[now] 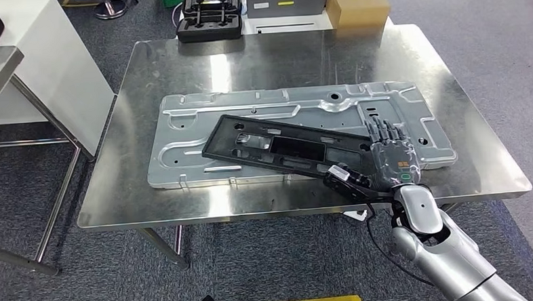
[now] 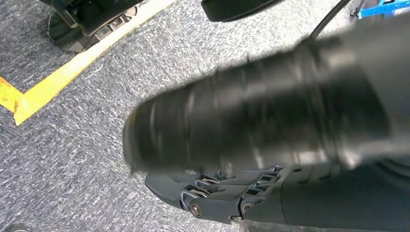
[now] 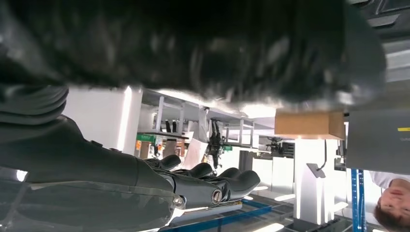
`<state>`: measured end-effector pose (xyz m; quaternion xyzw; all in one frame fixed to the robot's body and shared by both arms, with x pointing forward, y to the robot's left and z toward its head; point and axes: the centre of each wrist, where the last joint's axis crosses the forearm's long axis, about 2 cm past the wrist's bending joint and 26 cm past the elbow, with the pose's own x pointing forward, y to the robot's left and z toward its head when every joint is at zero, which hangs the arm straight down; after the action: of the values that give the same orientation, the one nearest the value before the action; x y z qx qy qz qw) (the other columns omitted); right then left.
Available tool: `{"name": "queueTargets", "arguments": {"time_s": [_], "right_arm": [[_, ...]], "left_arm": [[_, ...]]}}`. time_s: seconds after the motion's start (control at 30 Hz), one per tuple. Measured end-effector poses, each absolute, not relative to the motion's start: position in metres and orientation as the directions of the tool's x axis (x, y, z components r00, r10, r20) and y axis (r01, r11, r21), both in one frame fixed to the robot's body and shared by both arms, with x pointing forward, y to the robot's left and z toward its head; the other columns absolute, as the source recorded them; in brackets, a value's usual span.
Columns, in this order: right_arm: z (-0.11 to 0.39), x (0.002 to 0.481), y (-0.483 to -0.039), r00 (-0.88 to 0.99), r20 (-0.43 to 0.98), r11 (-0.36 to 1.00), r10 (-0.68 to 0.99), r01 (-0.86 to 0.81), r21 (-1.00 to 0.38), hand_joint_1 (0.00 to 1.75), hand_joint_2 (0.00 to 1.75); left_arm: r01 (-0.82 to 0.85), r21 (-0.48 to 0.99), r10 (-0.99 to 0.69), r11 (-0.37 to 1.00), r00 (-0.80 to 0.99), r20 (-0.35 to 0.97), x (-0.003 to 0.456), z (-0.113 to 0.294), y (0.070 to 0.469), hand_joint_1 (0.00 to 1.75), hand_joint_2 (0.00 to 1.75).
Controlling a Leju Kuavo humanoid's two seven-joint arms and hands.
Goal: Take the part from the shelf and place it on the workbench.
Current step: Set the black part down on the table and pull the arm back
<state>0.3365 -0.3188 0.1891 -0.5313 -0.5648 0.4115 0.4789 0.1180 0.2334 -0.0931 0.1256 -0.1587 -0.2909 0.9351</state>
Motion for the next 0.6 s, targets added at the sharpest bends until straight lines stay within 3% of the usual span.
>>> {"name": "queueTargets", "arguments": {"time_s": [0.6], "right_arm": [[0.1915, 0.338, -0.3156, 0.002, 0.112, 0.109, 0.994, 0.225, -0.968, 0.0, 0.0]], "left_arm": [[0.498, 0.33, -0.579, 0.802, 0.784, 0.224, 0.1181, -0.0938, 0.2398, 0.0, 0.0]]}}
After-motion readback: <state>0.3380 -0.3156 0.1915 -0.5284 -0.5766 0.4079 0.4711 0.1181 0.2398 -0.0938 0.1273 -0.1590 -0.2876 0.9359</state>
